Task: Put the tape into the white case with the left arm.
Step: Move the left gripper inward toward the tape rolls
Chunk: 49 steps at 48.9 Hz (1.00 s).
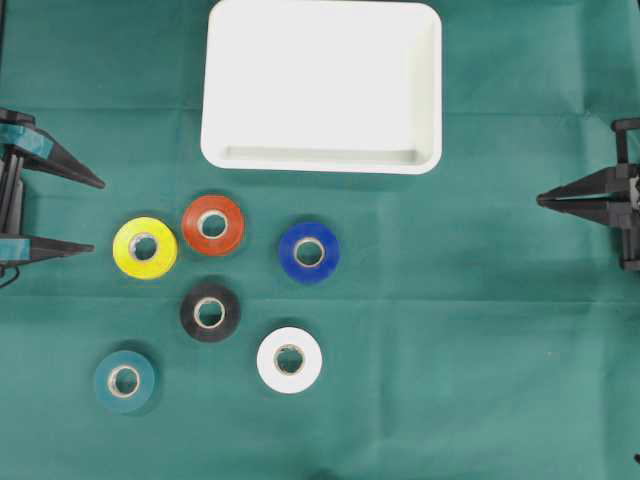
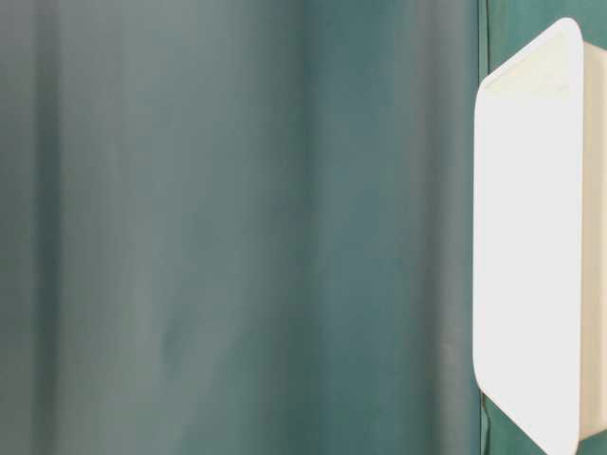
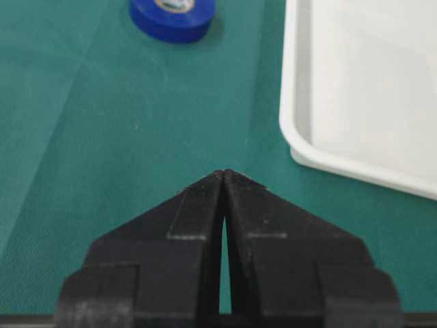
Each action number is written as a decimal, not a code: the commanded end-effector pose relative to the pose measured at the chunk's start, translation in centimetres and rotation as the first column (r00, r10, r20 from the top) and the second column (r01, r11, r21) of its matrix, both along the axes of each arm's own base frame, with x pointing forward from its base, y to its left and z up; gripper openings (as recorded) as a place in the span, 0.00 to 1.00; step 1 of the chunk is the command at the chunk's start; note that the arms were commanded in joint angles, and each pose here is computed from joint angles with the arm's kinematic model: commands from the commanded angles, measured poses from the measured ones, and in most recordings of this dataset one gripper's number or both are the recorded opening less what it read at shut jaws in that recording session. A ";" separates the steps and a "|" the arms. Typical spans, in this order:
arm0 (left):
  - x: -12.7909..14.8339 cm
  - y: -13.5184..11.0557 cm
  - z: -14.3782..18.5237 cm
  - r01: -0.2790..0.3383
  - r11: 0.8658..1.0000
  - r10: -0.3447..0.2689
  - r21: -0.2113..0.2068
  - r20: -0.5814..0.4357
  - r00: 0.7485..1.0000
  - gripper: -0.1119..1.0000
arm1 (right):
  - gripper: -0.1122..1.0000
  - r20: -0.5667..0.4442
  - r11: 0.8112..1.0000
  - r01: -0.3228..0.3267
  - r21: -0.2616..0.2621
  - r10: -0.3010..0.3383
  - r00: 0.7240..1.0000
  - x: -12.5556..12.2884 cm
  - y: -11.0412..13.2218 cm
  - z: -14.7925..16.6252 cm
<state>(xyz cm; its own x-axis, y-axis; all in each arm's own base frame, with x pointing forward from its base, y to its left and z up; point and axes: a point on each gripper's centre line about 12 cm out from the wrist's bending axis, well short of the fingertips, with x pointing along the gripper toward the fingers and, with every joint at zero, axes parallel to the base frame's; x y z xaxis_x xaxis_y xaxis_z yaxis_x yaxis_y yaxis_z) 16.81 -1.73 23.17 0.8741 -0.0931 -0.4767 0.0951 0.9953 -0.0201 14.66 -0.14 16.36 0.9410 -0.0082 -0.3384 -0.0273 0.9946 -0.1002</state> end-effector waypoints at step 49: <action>0.3 -4.3 -1.6 0.237 0.971 -0.237 0.007 -0.029 0.971 0.92 | 0.01 0.034 1.000 0.003 0.007 -0.003 0.999 -0.1 0.0 0.4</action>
